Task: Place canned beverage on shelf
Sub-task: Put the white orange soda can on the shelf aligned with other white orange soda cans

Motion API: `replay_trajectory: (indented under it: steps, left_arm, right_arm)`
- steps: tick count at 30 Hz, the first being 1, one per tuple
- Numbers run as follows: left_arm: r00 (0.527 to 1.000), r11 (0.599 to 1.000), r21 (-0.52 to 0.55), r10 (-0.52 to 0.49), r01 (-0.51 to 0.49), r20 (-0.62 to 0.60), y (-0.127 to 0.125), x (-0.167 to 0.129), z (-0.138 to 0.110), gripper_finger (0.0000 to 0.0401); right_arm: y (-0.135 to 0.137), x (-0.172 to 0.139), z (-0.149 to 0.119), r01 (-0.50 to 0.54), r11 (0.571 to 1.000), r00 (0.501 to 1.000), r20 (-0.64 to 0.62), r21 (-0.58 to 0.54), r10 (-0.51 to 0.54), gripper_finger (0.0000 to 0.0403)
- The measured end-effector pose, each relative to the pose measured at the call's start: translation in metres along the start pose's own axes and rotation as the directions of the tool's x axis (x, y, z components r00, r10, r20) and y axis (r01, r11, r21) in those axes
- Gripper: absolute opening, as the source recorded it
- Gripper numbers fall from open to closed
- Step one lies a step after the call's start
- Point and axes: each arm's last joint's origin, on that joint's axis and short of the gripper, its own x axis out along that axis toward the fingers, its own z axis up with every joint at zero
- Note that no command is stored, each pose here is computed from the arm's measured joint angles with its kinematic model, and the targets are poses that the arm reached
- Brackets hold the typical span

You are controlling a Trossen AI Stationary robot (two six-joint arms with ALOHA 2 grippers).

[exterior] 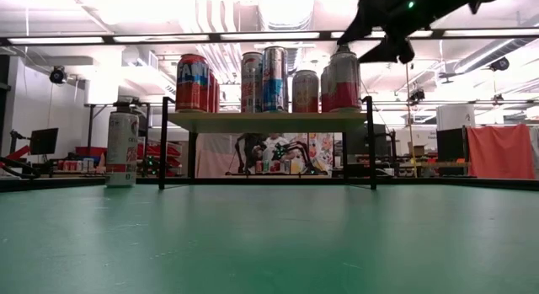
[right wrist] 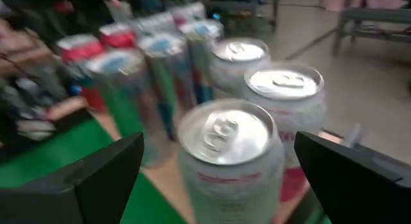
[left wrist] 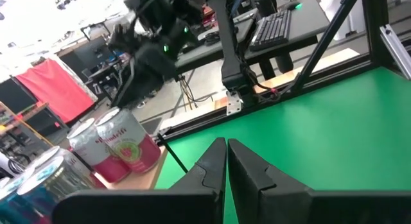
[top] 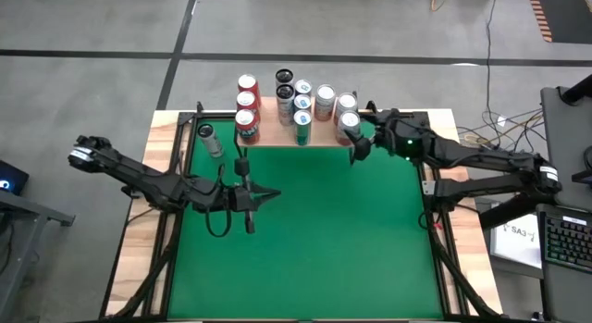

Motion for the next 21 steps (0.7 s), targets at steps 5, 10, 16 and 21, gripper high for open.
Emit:
replay_trajectory:
  steps: [5, 10, 16, 21]
  left_arm:
    - [1.000, 1.000, -0.001, -0.006, 0.006, -0.014, -0.003, 0.003, -0.003, 0.0000]
    - [1.000, 1.000, 0.007, -0.009, 0.009, -0.022, -0.005, 0.005, -0.004, 0.0000]
    - [0.999, 1.000, 0.023, -0.014, 0.015, -0.035, -0.005, 0.004, -0.005, 0.0000]
    - [0.996, 0.998, 0.049, -0.030, 0.034, -0.078, -0.005, 0.002, -0.009, 0.0000]
  right_arm:
    - [0.003, -0.015, 0.011, -0.129, 0.989, 0.990, 0.062, 0.077, 0.124, 0.0392]
    - [0.015, -0.015, 0.016, -0.183, 0.980, 0.982, 0.058, 0.071, 0.180, 0.0374]
    - [0.029, -0.004, 0.043, -0.143, 0.989, 0.989, -0.032, 0.021, 0.144, 0.0295]
    - [0.032, 0.006, 0.067, 0.074, 0.997, 0.966, -0.244, -0.034, -0.080, 0.0194]
